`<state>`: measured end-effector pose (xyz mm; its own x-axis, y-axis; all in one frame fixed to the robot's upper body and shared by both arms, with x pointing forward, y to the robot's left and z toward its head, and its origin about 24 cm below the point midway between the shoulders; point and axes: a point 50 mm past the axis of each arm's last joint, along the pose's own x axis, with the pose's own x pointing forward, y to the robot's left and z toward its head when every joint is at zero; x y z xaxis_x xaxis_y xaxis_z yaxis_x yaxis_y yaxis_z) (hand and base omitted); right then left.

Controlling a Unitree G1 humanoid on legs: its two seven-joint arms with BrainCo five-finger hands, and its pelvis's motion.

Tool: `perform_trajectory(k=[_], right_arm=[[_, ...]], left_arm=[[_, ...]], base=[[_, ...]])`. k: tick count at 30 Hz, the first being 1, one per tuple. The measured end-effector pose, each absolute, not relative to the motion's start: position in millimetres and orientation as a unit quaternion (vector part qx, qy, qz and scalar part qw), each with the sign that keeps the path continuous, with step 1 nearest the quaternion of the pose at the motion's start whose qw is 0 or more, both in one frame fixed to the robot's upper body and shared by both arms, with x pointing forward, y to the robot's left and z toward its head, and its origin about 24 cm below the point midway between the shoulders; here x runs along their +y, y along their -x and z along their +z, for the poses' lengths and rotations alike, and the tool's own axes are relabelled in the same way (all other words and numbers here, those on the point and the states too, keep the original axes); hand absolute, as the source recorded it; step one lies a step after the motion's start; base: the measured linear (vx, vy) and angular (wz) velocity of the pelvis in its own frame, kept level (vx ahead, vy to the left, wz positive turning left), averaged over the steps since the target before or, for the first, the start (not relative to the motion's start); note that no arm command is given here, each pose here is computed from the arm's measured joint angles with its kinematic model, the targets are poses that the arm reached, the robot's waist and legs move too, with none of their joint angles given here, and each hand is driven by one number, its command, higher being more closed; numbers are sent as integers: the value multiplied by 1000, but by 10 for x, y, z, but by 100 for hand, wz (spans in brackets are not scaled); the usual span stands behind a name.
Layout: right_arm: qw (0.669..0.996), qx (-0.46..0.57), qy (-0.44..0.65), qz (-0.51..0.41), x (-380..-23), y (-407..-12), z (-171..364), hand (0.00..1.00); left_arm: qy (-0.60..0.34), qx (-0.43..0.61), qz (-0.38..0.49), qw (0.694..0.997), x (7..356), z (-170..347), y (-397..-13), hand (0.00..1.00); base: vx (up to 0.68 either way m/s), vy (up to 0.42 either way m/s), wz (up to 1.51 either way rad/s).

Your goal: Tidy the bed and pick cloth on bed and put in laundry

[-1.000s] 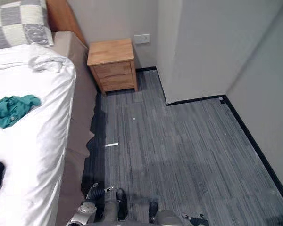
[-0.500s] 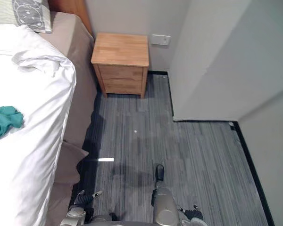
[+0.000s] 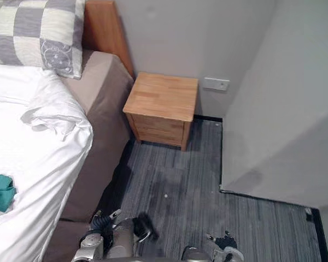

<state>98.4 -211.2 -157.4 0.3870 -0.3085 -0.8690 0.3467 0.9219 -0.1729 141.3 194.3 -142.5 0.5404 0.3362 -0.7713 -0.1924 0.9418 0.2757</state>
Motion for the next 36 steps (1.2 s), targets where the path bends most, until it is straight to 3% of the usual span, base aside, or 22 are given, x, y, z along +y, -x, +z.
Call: perform_trajectory(k=[8, 14, 16, 20, 24, 28, 32, 36], right_arm=[[843, 508, 3, -178, -2187, -1040, -1539, 0], [839, 520, -7, -158, -2012, -991, -1588, 0], [840, 513, 3, -177, -2154, -1028, -1555, 0], [854, 487, 4, -186, -2200, -1164, -1480, 0], [912, 344, 17, -222, -2334, -1560, -1010, 0], [944, 183, 59, -269, -2564, -1902, -345, 0], [953, 60, 130, -266, -2662, -2293, 237, 0], [948, -72, 244, -190, -2509, -2857, 944, 0]], left_arm=[[-100, 483, 134, 860, 1952, -1484, -1271, 0], [-134, 486, 125, 855, 2093, -1473, -1254, 0], [-112, 489, 115, 857, 1921, -1499, -1277, 0], [-90, 497, 131, 853, 1903, -1523, -1209, 0], [-91, 495, 134, 853, 1909, -1517, -1210, 0], [-94, 490, 136, 856, 1922, -1505, -1190, 0], [-103, 490, 132, 855, 1948, -1505, -1171, 0], [-119, 481, 119, 860, 1965, -1491, -1190, 0]], base=[[632, -40, 169], [443, -470, 195], [285, -372, 101], [171, -234, 52], [46, -127, 38], [-14, -5, 62], [-34, 23, 15], [-84, 23, -3]])
